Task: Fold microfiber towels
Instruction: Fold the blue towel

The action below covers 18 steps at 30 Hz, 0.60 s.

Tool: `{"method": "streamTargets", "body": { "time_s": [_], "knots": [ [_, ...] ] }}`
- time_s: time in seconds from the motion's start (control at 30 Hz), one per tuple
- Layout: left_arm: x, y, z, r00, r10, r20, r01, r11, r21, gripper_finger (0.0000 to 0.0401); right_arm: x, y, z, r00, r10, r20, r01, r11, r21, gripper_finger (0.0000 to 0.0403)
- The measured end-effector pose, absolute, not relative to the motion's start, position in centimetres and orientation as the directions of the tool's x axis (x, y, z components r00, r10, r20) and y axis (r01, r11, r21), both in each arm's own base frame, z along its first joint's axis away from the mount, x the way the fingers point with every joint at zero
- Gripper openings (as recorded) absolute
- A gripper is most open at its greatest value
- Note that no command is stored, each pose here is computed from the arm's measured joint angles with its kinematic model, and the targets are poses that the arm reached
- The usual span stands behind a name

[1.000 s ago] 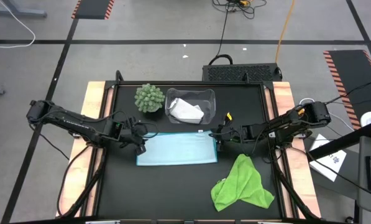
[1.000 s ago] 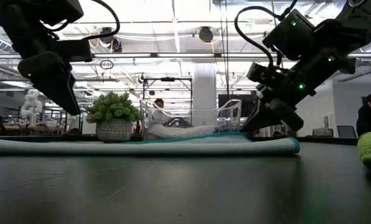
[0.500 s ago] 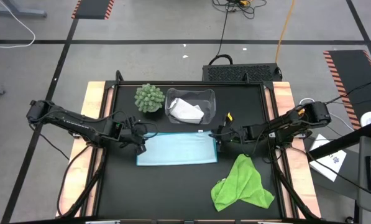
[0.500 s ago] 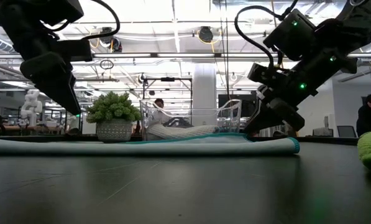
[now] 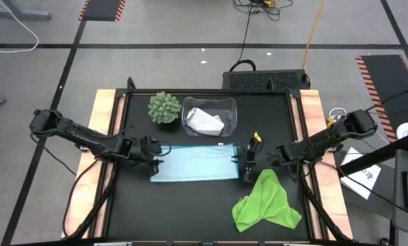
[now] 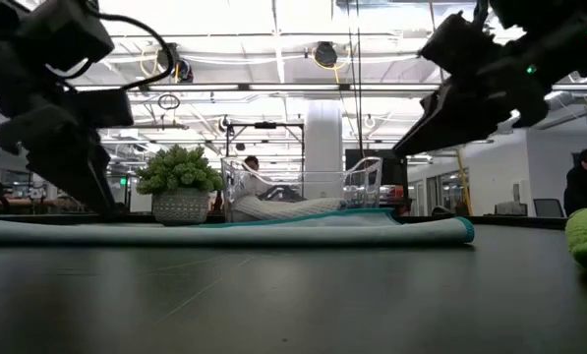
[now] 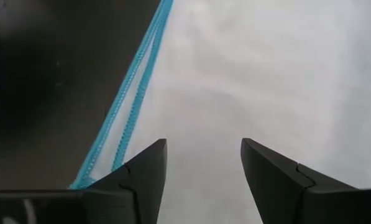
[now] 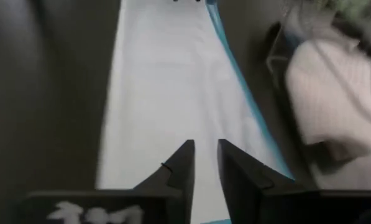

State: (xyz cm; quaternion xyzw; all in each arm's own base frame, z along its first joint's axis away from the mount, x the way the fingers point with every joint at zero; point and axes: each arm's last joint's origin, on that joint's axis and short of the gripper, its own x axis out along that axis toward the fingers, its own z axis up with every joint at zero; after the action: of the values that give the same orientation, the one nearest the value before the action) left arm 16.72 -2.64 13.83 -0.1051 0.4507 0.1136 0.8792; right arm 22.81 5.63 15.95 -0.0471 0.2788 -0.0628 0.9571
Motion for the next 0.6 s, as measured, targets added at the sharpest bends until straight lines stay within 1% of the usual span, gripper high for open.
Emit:
{"method": "streamTargets", "body": {
  "time_s": [0.1, 0.17, 0.27, 0.4, 0.5, 0.6],
  "knots": [
    [16.6, -2.6, 13.4, 0.58, 0.103, -0.808, -0.296, 0.951, -0.091, 0.0209, 22.4, 5.7, 15.4, 0.799, -0.157, -0.581, 0.156, 0.986, -0.052, 0.009],
    [16.6, -2.6, 13.4, 0.584, 0.103, -0.805, -0.296, 0.951, -0.093, 0.0209, 22.1, 5.4, 14.9, 0.763, -0.204, -0.614, 0.232, 0.972, -0.035, 0.0103],
    [16.7, -2.6, 13.5, 0.594, 0.103, -0.797, -0.294, 0.951, -0.096, 0.0209, 22.0, 4.8, 14.8, 0.746, -0.255, -0.615, 0.31, 0.951, -0.018, 0.0115],
    [16.8, -2.7, 13.6, 0.607, 0.101, -0.788, -0.272, 0.958, -0.086, 0.0209, 22.3, 3.5, 14.8, 0.729, -0.295, -0.618, 0.361, 0.932, -0.018, 0.0118],
    [17.0, -2.7, 13.7, 0.62, 0.1, -0.778, -0.262, 0.961, -0.085, 0.0209, 22.5, 2.1, 14.8, 0.715, -0.289, -0.637, 0.37, 0.929, -0.007, 0.0118],
    [17.0, -2.7, 13.7, 0.622, 0.099, -0.777, -0.251, 0.965, -0.078, 0.0209, 22.6, 0.8, 14.7, 0.7, -0.312, -0.643, 0.369, 0.928, -0.049, 0.0118]
  ]
}}
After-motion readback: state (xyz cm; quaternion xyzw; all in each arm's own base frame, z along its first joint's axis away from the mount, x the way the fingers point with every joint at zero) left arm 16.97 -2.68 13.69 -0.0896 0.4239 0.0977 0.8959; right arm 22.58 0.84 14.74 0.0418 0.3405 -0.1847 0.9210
